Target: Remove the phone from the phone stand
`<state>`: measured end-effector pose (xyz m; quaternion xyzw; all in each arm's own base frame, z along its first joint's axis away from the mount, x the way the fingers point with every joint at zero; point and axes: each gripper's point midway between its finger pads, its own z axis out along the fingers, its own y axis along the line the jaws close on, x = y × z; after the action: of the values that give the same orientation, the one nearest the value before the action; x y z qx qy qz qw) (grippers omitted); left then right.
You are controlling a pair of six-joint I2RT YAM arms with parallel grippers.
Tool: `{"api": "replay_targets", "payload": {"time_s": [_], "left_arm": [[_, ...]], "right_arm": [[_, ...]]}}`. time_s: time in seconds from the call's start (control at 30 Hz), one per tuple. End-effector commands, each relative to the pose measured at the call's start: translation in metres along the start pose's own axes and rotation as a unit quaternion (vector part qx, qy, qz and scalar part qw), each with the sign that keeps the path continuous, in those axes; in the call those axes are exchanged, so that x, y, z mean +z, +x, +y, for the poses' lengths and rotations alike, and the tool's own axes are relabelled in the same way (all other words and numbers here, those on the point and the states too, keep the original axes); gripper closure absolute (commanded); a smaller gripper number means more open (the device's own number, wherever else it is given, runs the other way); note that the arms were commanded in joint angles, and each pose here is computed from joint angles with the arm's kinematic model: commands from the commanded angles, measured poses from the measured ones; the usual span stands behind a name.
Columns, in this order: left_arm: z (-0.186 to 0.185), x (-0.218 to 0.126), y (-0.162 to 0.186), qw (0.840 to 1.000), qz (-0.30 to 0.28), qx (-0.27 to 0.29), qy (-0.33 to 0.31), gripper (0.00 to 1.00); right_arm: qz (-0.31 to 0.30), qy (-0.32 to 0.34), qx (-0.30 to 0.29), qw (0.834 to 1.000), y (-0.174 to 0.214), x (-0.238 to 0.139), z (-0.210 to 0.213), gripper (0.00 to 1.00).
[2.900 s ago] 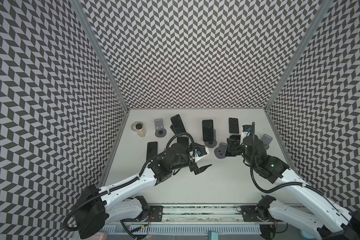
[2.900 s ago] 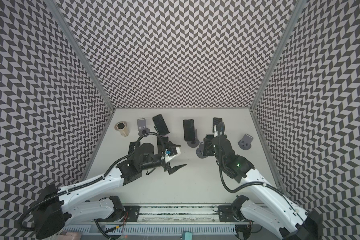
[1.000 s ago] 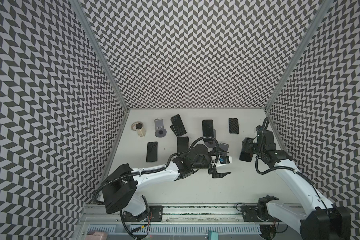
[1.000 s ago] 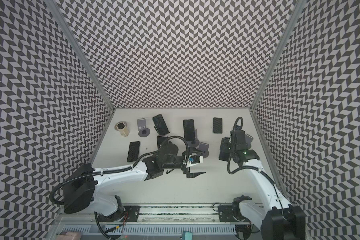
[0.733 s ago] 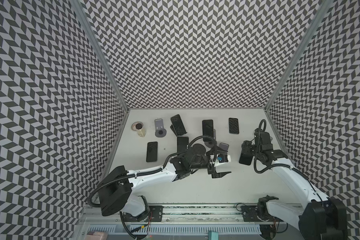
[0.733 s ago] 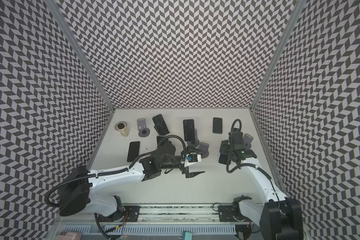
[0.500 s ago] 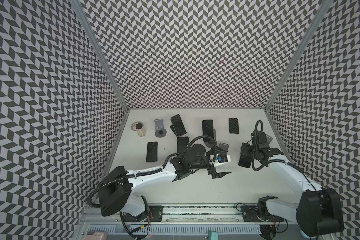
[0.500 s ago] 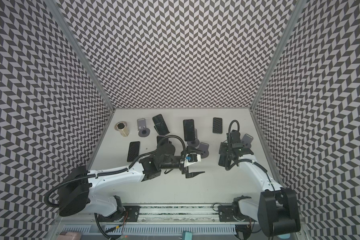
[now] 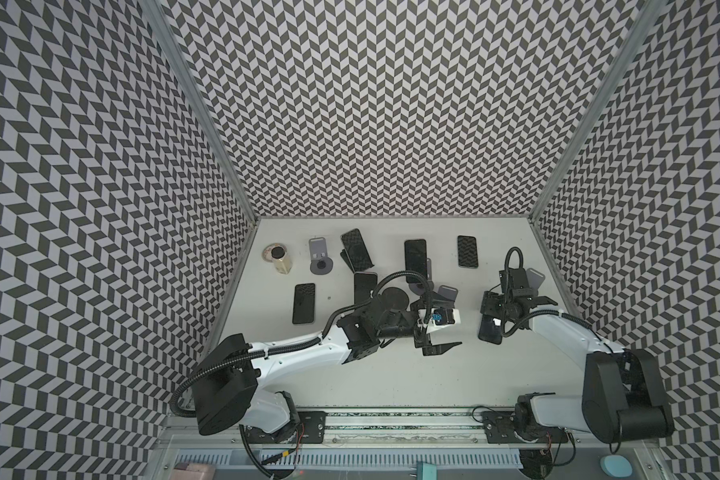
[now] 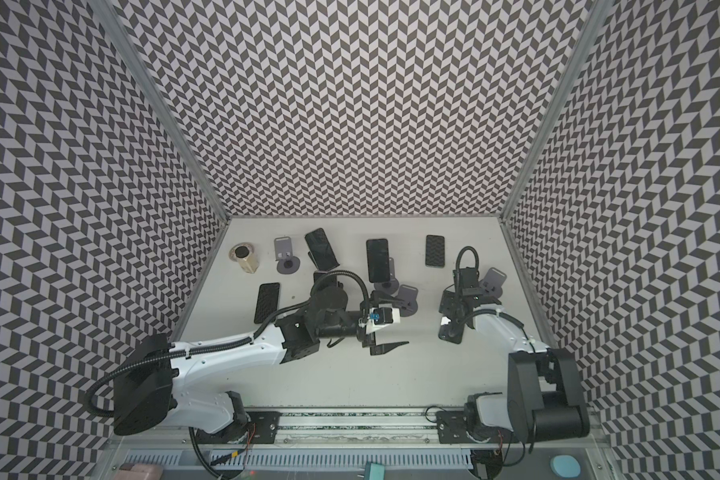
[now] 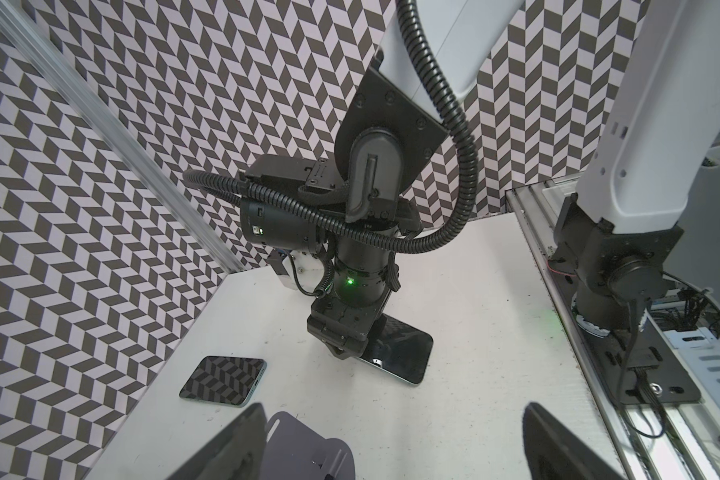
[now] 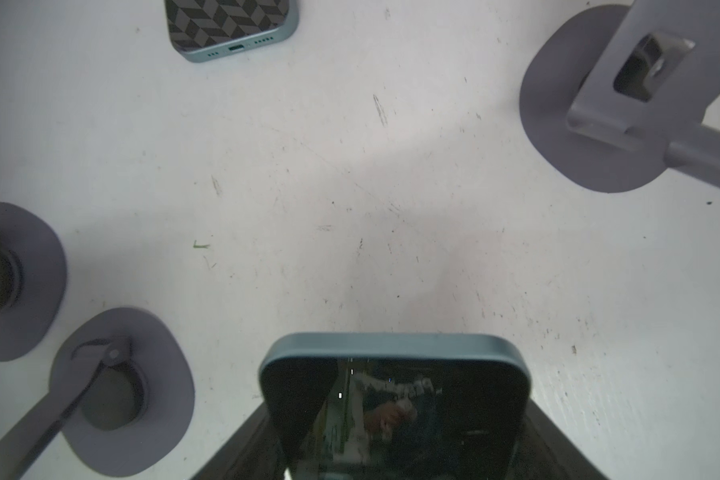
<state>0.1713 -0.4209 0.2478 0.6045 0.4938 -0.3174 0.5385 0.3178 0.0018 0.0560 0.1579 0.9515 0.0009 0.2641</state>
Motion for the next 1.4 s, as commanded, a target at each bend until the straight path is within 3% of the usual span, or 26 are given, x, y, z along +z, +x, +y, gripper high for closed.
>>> {"api": "replay_targets", "payload": {"time_s": [0.0,0.33,1.03,1.37], "left_arm": [[-0.002,-0.004,-0.003,1.000,0.000,0.016,-0.003,0.04],[-0.003,-0.002,0.001,1.000,0.005,0.016,0.000,0.04],[-0.005,-0.002,-0.001,1.000,0.003,0.018,0.002,0.04],[-0.003,-0.004,-0.002,1.000,0.003,0.022,-0.003,0.04]], "right_arm": [[-0.005,-0.014,-0.004,1.000,-0.011,0.007,0.002,1.00],[0.050,0.010,-0.022,0.998,-0.006,0.033,-0.007,1.00],[0.045,0.000,0.005,0.999,-0.022,0.048,0.001,1.00],[0.035,0.025,-0.015,0.999,-0.049,0.056,0.000,1.00]]}}
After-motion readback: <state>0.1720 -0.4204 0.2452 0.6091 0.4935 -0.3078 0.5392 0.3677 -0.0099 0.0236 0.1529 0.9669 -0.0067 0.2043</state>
